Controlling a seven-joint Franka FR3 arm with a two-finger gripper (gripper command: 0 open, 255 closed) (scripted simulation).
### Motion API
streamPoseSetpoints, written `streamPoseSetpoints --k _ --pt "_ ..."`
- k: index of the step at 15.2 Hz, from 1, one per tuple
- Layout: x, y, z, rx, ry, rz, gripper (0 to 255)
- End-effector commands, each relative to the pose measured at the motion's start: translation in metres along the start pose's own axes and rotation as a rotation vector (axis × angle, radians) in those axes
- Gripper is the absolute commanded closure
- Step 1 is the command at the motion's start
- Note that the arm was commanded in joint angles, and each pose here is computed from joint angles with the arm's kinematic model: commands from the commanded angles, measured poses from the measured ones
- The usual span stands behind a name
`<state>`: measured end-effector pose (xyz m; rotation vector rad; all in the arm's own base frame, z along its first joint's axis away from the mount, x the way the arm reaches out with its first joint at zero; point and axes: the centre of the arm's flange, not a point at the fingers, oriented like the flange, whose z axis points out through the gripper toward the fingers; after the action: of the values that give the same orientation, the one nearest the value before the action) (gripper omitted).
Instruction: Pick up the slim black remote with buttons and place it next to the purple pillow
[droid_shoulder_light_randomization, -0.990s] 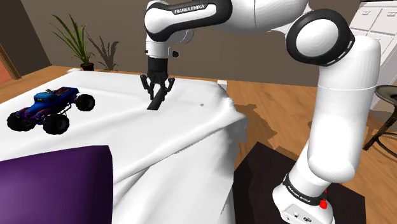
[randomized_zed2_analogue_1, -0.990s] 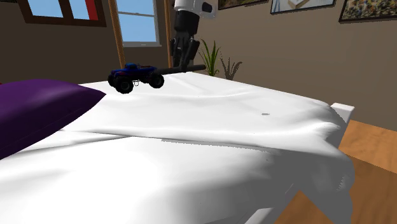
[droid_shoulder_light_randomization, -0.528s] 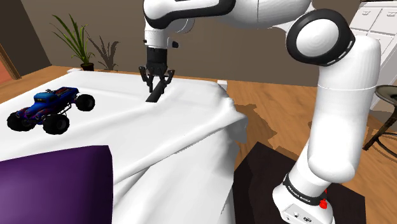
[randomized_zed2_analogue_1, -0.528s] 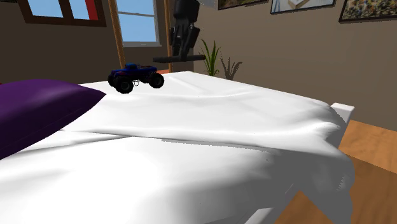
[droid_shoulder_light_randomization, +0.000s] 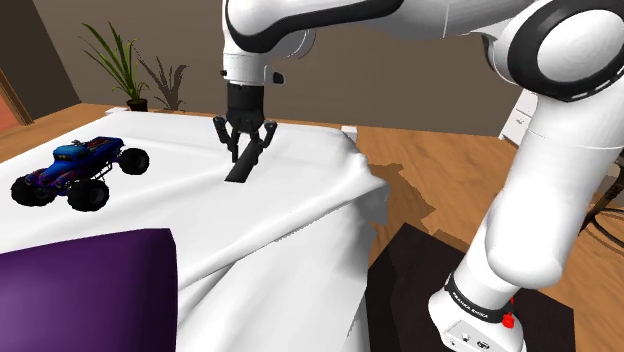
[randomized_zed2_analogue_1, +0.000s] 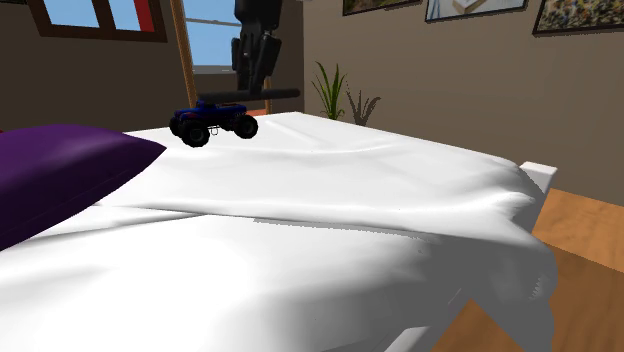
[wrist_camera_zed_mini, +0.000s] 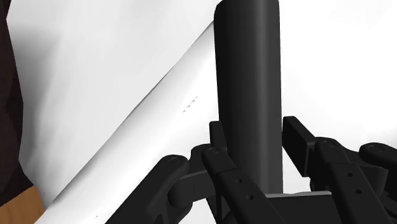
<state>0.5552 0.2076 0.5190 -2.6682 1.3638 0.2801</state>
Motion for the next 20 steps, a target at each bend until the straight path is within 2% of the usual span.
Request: streamPoseSetpoints --k 1,20 --pt "-0.027 0.009 0.004 0.0 0.0 0.001 255" --pt "-0.262 0.077 0.056 0.0 0.0 0.001 255"
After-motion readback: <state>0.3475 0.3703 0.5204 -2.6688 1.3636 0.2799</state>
